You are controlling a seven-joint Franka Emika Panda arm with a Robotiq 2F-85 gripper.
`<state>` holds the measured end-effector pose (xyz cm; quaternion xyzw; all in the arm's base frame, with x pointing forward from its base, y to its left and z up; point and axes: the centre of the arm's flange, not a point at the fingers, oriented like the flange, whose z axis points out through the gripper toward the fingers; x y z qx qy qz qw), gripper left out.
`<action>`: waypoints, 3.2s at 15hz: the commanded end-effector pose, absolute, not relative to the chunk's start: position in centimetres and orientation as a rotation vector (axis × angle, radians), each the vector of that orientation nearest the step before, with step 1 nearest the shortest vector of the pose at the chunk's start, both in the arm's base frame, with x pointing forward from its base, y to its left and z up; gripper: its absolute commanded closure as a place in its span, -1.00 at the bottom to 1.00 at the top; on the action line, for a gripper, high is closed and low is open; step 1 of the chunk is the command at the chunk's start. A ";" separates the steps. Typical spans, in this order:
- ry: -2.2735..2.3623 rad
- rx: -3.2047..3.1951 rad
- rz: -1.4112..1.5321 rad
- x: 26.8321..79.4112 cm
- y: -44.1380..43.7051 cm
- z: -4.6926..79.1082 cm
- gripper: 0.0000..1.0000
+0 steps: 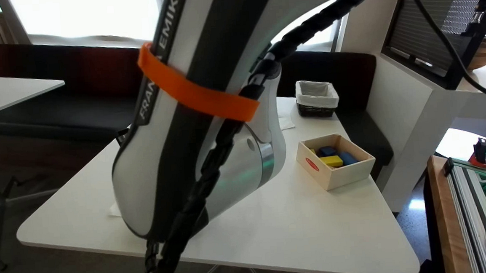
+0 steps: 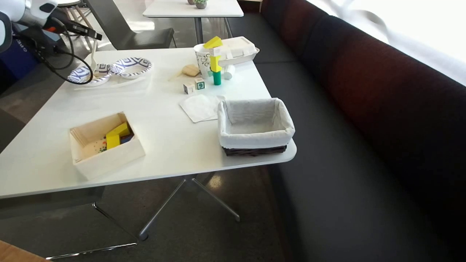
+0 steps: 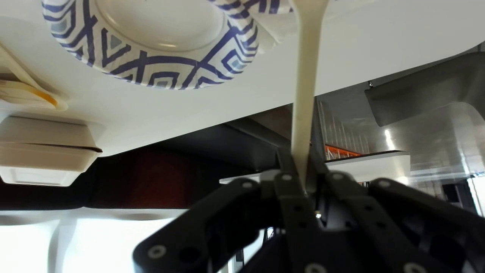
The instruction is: Use the fork to scoop to pick up the contents inside the bowl to the left and put it in the bowl to the right
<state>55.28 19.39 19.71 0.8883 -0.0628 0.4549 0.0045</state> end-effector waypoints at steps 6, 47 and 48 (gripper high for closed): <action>-0.227 2.525 1.532 52.0 21.0 20.8 0.94; 0.766 2.727 1.729 51.1 16.5 19.6 0.94; 0.793 2.730 1.750 51.0 16.1 19.8 0.94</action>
